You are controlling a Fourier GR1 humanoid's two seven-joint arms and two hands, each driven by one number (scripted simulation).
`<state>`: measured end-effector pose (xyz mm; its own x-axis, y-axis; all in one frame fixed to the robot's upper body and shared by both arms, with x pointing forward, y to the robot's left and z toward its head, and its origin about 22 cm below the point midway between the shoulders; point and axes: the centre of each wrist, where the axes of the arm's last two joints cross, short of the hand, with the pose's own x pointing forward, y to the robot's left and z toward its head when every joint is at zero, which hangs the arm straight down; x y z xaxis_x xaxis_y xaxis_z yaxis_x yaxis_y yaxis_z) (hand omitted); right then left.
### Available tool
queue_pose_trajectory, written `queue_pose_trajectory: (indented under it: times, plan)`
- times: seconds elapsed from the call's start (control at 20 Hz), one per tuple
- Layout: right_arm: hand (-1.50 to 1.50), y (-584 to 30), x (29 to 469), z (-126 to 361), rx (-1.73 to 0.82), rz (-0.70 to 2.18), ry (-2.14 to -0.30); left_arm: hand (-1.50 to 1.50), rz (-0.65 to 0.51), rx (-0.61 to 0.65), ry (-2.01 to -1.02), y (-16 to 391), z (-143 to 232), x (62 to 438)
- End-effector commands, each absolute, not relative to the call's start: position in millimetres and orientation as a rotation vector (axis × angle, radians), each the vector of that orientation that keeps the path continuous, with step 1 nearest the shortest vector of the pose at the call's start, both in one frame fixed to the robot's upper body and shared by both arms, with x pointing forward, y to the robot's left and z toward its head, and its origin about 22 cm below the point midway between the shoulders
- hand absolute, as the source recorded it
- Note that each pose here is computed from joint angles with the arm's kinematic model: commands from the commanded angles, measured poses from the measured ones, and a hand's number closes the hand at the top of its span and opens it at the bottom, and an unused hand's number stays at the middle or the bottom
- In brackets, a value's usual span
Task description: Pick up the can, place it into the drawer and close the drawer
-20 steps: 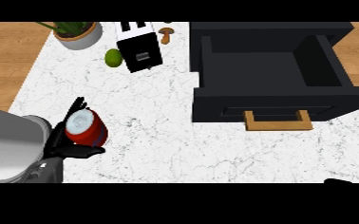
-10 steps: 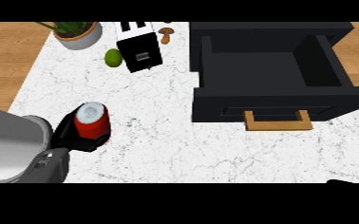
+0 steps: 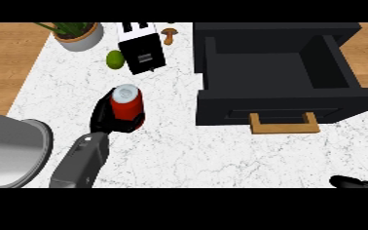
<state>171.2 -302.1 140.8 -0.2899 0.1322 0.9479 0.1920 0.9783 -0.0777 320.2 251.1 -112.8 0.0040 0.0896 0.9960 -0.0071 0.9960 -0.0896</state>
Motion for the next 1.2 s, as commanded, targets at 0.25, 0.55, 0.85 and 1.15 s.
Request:
queue_pose_trajectory:
  times: [0.25, 0.55, 0.85, 1.15]
  plan:
    - [-1.50, -301, 162, 135, -0.273, -0.068, -1.856, 1.50, 0.101, -0.084, -1.641, 192, -73, 359]
    - [-1.50, -294, 147, 147, -0.278, -0.076, -1.878, 1.50, 0.015, -0.102, -1.690, 174, -20, 388]
    - [-1.50, -296, 173, 152, -0.307, -0.060, -1.872, 1.50, -0.078, -0.166, -1.682, 134, 49, 406]
    - [-1.50, -295, 166, 144, -0.277, -0.067, -1.858, 1.50, -0.086, -0.197, -1.698, 94, 119, 411]
